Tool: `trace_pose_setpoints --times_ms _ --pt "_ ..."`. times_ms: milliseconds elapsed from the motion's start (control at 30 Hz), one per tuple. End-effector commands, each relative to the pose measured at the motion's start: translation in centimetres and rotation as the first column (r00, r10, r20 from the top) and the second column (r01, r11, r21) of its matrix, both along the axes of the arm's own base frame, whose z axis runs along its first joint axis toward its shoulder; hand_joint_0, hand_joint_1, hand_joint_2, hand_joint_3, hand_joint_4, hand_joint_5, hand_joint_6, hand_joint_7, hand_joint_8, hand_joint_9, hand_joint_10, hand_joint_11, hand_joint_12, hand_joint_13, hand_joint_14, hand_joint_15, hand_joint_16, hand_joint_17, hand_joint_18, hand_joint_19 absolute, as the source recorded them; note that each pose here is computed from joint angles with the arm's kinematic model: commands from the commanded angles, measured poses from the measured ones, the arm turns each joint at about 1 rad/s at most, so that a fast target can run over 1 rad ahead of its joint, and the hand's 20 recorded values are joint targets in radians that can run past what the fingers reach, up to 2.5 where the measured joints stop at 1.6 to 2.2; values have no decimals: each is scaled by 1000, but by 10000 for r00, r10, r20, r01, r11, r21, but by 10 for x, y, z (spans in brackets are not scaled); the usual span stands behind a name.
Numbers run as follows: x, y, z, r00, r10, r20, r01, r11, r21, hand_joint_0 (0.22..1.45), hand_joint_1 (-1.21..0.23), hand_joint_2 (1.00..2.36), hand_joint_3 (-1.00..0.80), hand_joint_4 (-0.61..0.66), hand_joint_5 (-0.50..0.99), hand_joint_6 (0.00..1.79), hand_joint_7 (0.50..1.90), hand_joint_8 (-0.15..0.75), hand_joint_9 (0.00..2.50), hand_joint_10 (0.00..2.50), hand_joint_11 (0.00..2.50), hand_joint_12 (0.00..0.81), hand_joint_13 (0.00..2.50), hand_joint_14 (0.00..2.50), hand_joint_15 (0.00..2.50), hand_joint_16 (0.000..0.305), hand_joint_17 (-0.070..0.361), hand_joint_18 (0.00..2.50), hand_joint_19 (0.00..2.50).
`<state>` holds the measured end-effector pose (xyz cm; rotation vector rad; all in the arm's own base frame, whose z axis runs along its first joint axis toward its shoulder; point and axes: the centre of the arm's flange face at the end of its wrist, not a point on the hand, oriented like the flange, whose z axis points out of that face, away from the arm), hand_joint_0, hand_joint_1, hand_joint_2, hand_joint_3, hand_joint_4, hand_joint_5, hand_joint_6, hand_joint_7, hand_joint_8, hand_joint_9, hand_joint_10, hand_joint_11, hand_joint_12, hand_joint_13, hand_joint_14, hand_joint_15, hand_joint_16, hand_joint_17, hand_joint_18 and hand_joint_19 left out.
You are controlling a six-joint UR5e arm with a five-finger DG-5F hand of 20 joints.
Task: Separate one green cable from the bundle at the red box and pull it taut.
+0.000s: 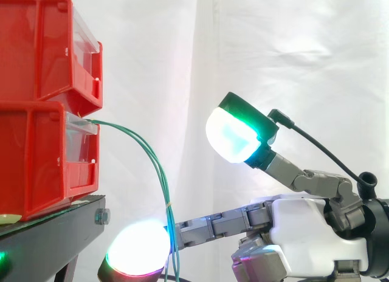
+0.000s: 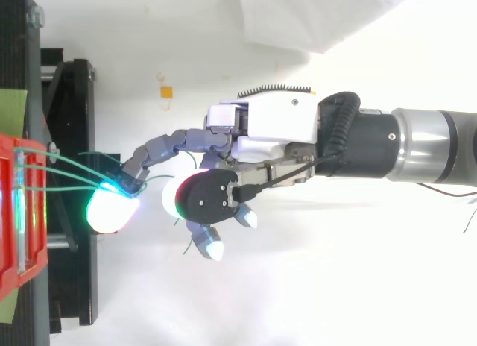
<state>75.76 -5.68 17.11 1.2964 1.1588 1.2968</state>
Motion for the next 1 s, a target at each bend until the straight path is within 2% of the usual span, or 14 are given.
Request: trace_pose_setpoints --times_ms 0,200,300,333,400,467,667,733,767,867,967 --pt "0 0 2 10000 7 30 -7 10000 5 399 -332 1000 -500 172 -208 501 626 310 1329 16 912 451 1326 24 874 90 201 1748 794" --pt "5 1 10 9999 7 106 -7 10000 14 400 -332 1000 -500 173 -208 501 629 307 1325 18 908 449 1325 22 873 89 201 1746 793" --pt "5 1 13 9997 98 -215 -96 9999 102 400 -334 1000 -500 173 -208 501 627 310 1324 18 904 449 1325 22 871 89 200 1742 794" --pt "3 1 15 9988 204 -445 -198 9997 145 400 -333 1000 -500 174 -208 501 628 313 1326 17 912 452 1324 22 867 89 200 1741 804" --pt "-1 2 20 9969 387 -689 -380 9992 105 400 -333 1000 -500 173 -208 501 624 309 1326 17 910 451 1325 22 873 89 200 1745 801" --pt "-3 3 24 9959 463 -781 -455 9989 119 400 -334 1000 -500 172 -208 501 625 307 1327 17 909 450 1324 22 879 89 201 1744 791" --pt "-10 0 35 9931 444 -1086 -439 9990 70 401 -335 1000 -500 173 -208 501 626 309 1329 17 912 450 1324 20 874 89 200 1743 793" --pt "-11 -1 35 9926 444 -1132 -435 9990 99 401 -335 1000 -500 173 -209 501 625 309 1328 16 911 449 1325 22 873 89 200 1743 793" --pt "-12 -3 42 9935 414 -1056 -406 9991 103 401 -336 1000 -500 172 -209 501 627 309 1328 16 913 447 1324 23 872 89 200 1742 792" --pt "-12 -3 43 9935 414 -1056 -406 9991 103 402 -335 1000 -500 172 -209 501 629 309 1327 17 911 449 1324 22 873 89 200 1744 800" --pt "-14 -4 53 9941 384 -1010 -377 9992 89 401 -335 1000 -500 172 -209 501 626 312 1329 17 914 451 1324 22 874 89 200 1743 800"
